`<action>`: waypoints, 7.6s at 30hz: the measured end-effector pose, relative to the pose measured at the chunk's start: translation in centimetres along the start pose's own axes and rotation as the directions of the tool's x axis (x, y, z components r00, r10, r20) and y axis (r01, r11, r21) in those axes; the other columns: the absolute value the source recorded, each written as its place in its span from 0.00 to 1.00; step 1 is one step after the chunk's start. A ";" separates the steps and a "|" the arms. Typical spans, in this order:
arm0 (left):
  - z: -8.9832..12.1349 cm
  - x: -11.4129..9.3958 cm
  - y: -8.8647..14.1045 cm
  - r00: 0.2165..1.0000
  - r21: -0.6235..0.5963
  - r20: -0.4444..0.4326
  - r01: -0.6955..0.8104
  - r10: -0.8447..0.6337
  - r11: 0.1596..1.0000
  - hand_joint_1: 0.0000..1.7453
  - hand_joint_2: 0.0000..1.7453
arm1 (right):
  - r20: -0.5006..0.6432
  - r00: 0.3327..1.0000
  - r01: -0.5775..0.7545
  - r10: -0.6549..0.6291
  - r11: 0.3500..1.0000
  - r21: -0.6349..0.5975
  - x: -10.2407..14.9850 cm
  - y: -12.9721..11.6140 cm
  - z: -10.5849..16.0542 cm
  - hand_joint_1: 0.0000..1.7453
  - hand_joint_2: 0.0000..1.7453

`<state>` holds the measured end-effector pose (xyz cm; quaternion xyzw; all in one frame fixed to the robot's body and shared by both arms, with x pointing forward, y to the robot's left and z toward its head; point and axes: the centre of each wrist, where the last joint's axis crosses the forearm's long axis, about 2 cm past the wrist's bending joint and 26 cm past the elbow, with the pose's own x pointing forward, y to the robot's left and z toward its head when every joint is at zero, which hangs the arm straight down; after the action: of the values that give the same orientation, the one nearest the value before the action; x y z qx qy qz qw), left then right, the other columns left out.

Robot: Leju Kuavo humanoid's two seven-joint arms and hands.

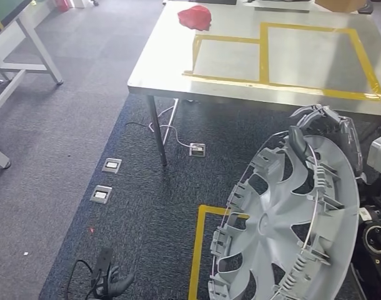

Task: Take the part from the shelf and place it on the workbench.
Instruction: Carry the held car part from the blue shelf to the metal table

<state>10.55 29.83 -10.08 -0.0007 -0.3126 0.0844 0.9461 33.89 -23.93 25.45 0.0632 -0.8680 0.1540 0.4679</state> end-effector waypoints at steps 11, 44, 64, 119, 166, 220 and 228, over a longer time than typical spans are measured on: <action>0.1 -0.2 -0.1 1.000 -0.003 0.000 0.000 0.000 1.000 0.00 1.00 | -0.005 1.000 -0.002 0.002 1.000 -0.006 -0.3 0.0 0.1 1.00 1.00; -0.3 0.7 -0.5 0.999 -0.024 0.007 0.034 -0.034 0.999 0.00 1.00 | -0.047 0.997 -0.069 0.064 0.992 -0.105 0.5 -2.1 1.3 1.00 1.00; -0.4 1.0 -0.6 0.999 -0.026 0.009 0.035 -0.035 0.999 0.00 1.00 | -0.037 0.997 -0.079 0.075 0.989 -0.128 0.8 -2.7 1.6 1.00 1.00; 0.4 -0.8 -2.7 0.999 -0.059 -0.045 -0.002 -0.001 0.998 0.00 1.00 | -0.081 0.985 -0.163 0.154 0.979 -0.122 3.6 -4.0 1.7 1.00 1.00; 1.5 -2.8 -5.8 0.988 -0.093 -0.149 -0.051 0.037 0.994 0.00 1.00 | 0.054 0.957 -0.283 0.284 0.959 -0.023 9.6 -6.2 -10.5 1.00 1.00; 2.2 -4.1 -6.8 0.980 -0.099 -0.193 -0.061 0.041 0.993 0.00 1.00 | -0.199 0.892 -0.421 0.405 0.906 -0.041 6.2 -10.0 -12.7 1.00 1.00; 2.3 -4.1 -6.9 0.980 -0.101 -0.192 -0.062 0.041 0.993 0.00 1.00 | -0.233 0.873 -0.447 0.428 0.894 -0.032 5.5 -10.4 -12.8 1.00 1.00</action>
<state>7.09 22.25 -10.31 -0.0674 -0.2248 0.0915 0.9678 43.64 -29.42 38.76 -0.1721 -0.8085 0.2247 0.5160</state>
